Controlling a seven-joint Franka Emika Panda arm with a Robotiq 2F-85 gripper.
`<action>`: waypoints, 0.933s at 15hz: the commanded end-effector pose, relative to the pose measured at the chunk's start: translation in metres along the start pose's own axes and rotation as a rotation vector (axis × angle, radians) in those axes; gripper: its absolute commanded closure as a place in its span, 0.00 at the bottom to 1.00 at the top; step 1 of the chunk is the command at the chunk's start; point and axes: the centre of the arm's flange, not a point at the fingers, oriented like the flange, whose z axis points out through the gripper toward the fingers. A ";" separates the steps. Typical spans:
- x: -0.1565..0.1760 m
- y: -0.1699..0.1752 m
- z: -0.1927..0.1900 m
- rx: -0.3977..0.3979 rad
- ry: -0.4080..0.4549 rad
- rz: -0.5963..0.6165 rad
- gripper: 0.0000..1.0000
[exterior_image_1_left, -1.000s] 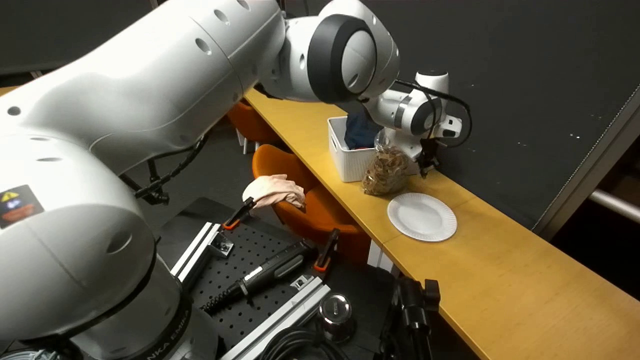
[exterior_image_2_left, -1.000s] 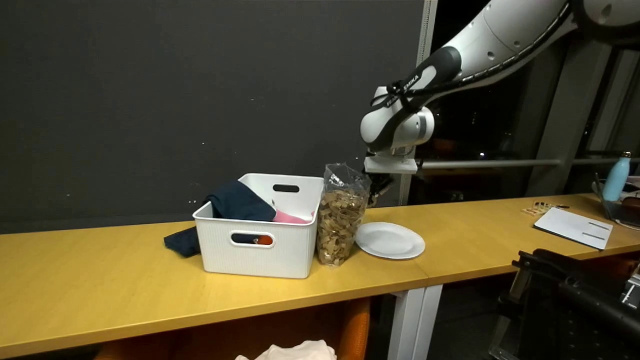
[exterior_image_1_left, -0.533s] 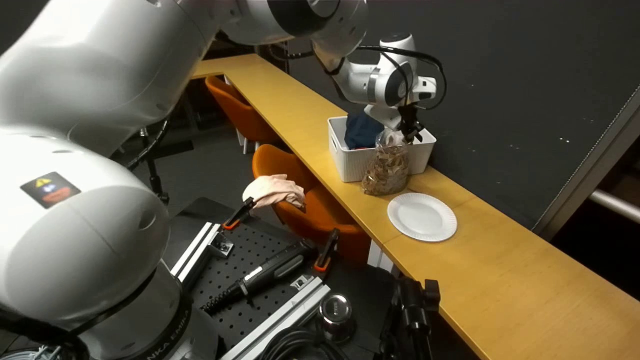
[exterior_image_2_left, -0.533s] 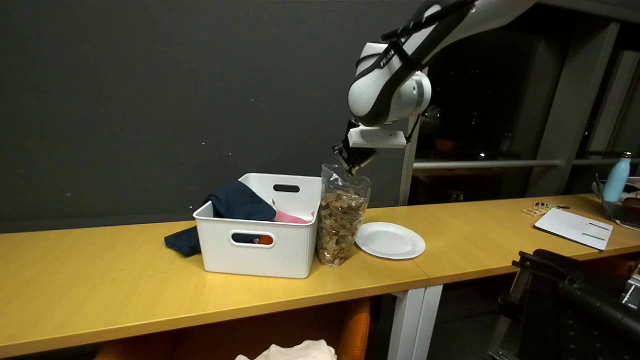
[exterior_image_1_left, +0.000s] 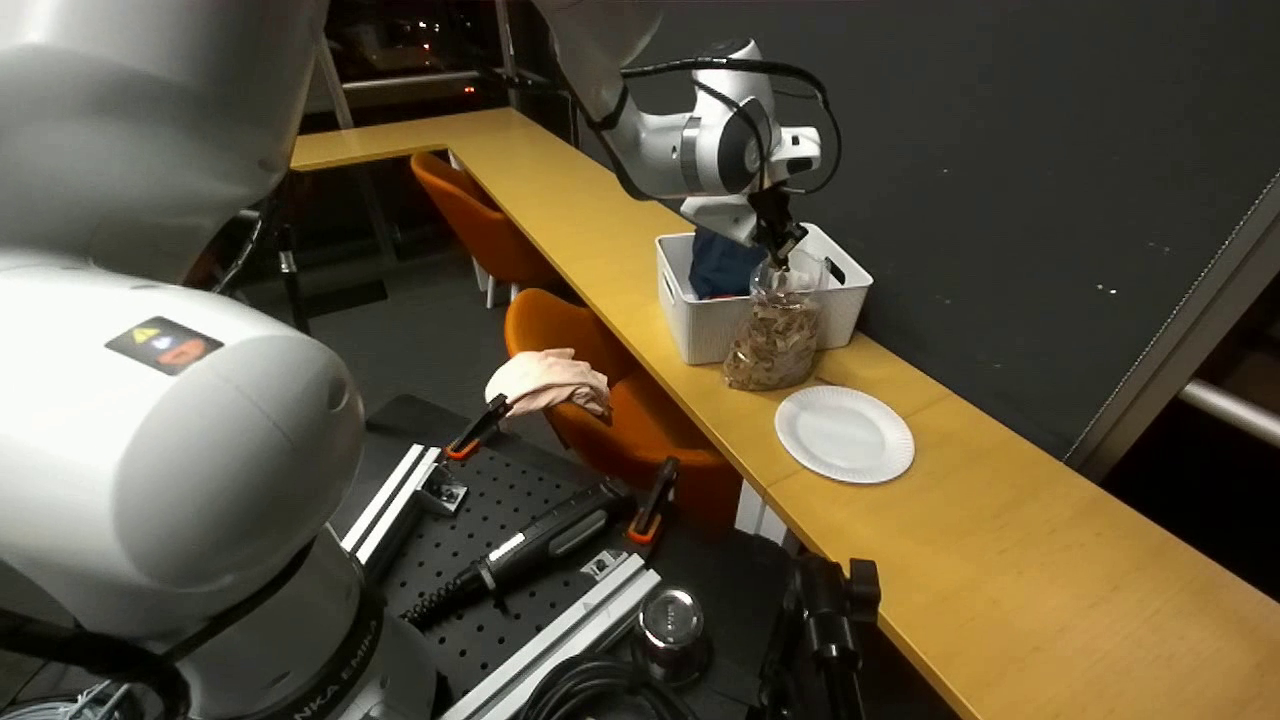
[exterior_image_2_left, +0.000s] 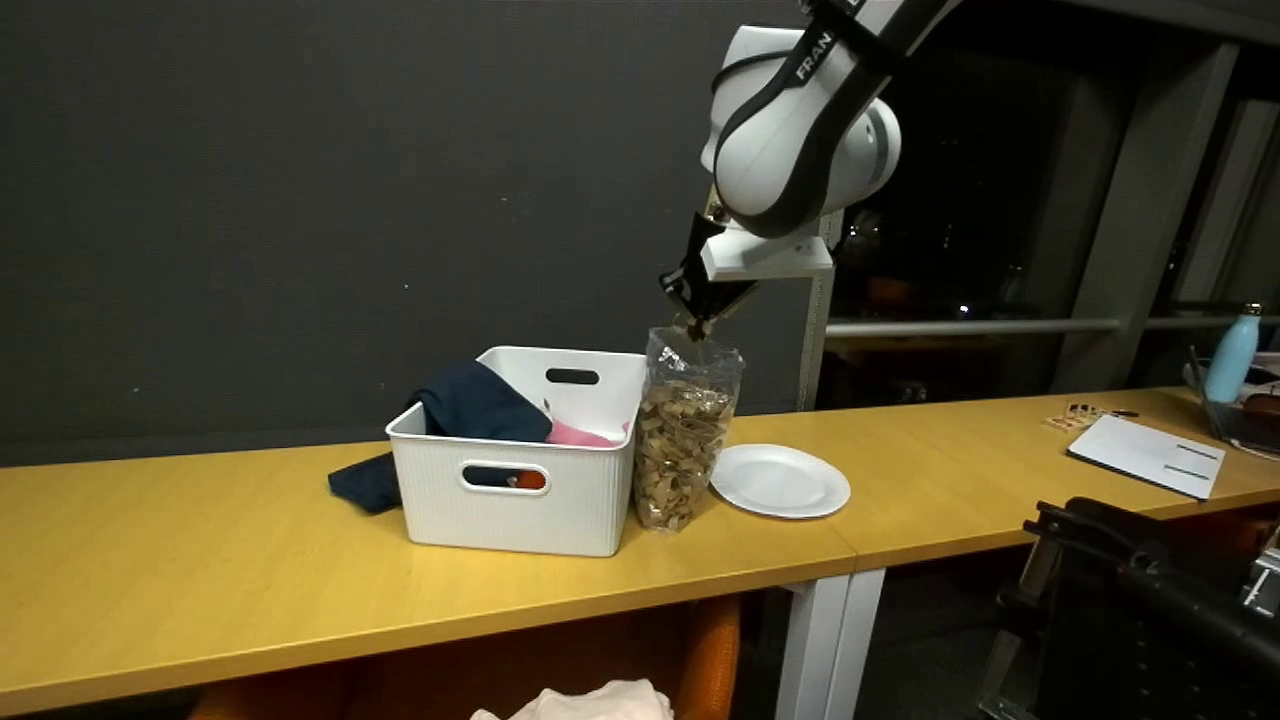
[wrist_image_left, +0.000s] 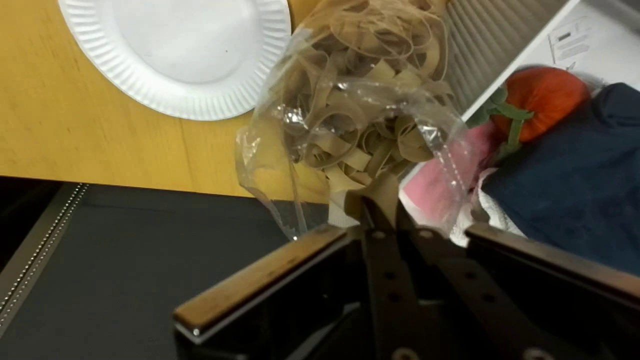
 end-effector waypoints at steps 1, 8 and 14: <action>-0.022 0.015 -0.021 -0.025 0.009 0.010 0.99; -0.009 0.017 0.011 -0.032 0.074 -0.015 0.99; -0.003 0.014 0.039 -0.049 0.113 -0.038 0.71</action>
